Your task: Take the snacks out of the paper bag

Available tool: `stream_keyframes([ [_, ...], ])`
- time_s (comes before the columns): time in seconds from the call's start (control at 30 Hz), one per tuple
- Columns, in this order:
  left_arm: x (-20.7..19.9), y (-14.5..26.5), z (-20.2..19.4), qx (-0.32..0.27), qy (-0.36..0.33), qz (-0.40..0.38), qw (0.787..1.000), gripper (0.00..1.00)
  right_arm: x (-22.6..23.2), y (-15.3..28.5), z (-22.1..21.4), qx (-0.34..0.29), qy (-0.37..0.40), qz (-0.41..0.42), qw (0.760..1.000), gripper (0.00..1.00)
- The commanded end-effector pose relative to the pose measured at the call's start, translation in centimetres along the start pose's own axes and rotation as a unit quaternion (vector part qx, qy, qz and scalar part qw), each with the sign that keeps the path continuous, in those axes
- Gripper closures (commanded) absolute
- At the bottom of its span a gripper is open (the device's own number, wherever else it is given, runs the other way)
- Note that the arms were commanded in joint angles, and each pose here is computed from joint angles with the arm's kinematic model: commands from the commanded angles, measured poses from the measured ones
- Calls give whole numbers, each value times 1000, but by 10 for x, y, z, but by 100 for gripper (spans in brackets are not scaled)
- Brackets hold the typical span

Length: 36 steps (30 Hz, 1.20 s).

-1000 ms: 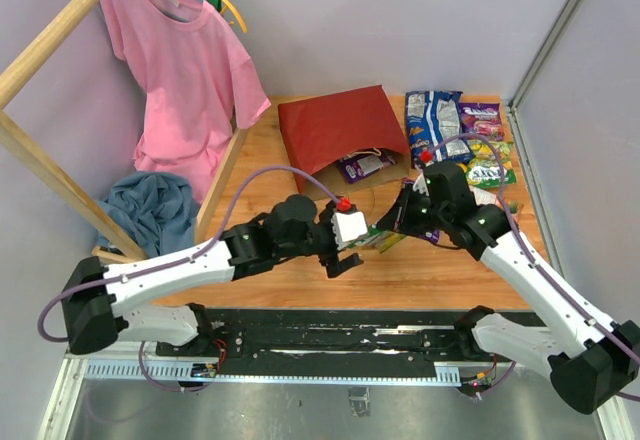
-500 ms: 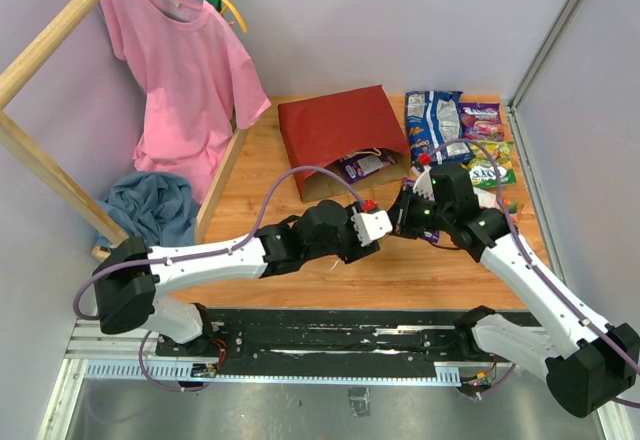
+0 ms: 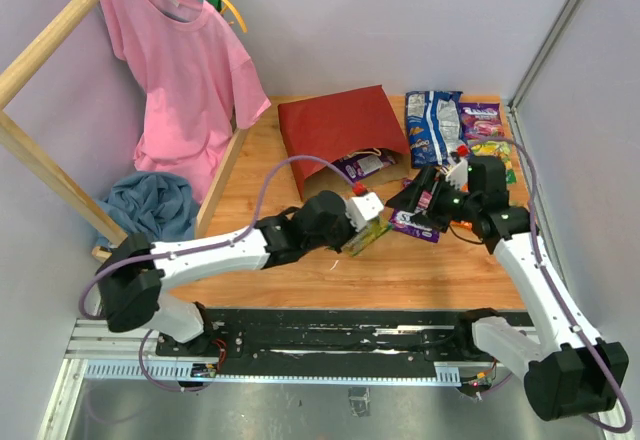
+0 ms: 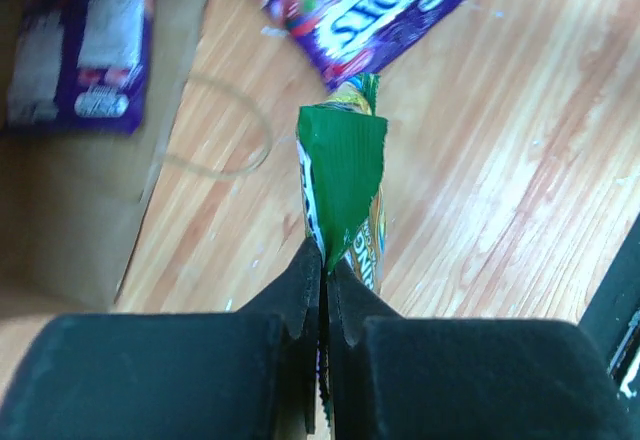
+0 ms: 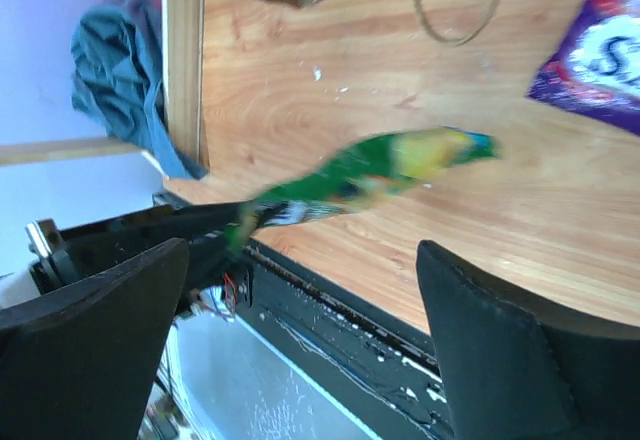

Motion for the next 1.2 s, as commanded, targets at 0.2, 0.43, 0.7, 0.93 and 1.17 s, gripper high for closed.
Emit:
stream_keyframes([
  [0.2,69,103,-11,-54,236,129,962,100,-22,27,36,-56,-11,-28,998,2],
  [0.43,120,161,-64,-108,431,272,854,99,-28,18,35,-36,-22,-21,999,1],
  [0.7,128,157,-113,-104,540,343,761,99,-30,17,31,-31,-21,-17,999,2],
  [0.93,134,141,-131,-144,583,326,730,99,-32,17,26,-25,-15,-14,999,1],
  [1.17,135,134,-172,-104,618,393,673,99,-34,17,24,-23,-12,-17,1000,1],
])
Point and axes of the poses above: each gripper's point midway between its finger pads, its own y axis back along the fingers, its own x axis along the line the jaws close on, z = x × y, the point moved 4 cm from there along y, back along the fingers, and after that the axes turned 8 degrees about -y, right-handed, at the moved point
